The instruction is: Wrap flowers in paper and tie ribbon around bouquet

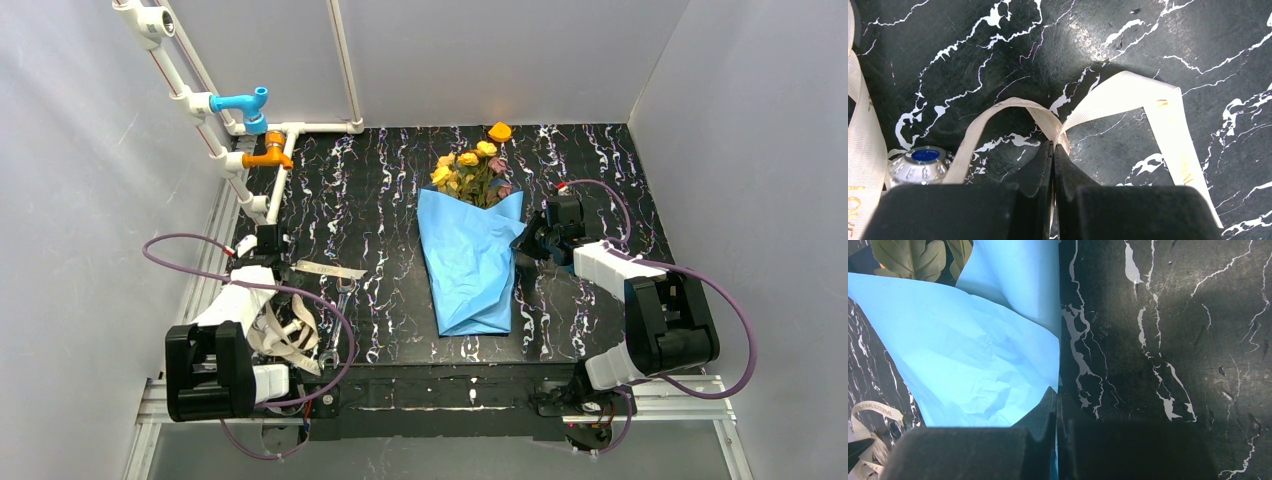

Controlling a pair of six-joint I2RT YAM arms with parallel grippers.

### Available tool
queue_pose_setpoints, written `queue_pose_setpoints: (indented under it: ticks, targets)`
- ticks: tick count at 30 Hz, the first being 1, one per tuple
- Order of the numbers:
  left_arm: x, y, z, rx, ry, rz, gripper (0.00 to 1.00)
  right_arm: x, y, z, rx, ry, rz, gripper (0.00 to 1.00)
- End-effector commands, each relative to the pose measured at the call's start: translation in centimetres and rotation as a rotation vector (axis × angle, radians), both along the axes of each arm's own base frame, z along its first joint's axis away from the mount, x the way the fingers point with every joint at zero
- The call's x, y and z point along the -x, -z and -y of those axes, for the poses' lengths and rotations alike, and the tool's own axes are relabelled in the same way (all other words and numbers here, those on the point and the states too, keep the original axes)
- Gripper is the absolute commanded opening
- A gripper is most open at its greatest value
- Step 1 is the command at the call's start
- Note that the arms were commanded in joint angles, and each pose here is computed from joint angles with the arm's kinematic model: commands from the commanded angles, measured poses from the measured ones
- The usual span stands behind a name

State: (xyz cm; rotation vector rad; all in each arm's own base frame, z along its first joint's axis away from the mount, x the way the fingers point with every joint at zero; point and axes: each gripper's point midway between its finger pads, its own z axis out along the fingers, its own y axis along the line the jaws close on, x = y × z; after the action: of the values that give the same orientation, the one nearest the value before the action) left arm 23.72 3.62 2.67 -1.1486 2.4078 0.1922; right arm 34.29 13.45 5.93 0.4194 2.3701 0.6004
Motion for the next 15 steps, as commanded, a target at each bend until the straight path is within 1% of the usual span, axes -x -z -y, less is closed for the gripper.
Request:
queue_pose_setpoints:
  ticks: [1,4,8,12,13,15]
  targets:
    - [-0.4,-2.0,-0.2,-0.021,0.023,0.047,0.0,-1.2,-1.9,-0.1,0.001,-0.005,0.048,0.01]
    - [-2.5,-4.1,0.9,-0.025,0.139,0.145,0.0,-1.8,-2.5,0.3,0.013,0.017,0.066,0.01]
    - [-5.3,-6.9,5.6,-0.061,0.407,0.253,0.0,-3.0,-3.2,0.9,0.016,0.049,0.077,0.01]
    - [-6.9,-7.8,9.2,-0.034,0.561,0.281,0.0,-4.4,-4.5,2.0,0.042,0.085,0.108,0.01]
    - [-7.1,-7.8,10.0,-0.03,0.597,0.278,0.0,-4.4,-4.4,2.8,0.059,0.106,0.096,0.01]
    - [-7.3,-7.5,11.0,-0.029,0.626,0.267,0.0,-4.9,-4.9,4.0,0.087,0.14,0.105,0.01]
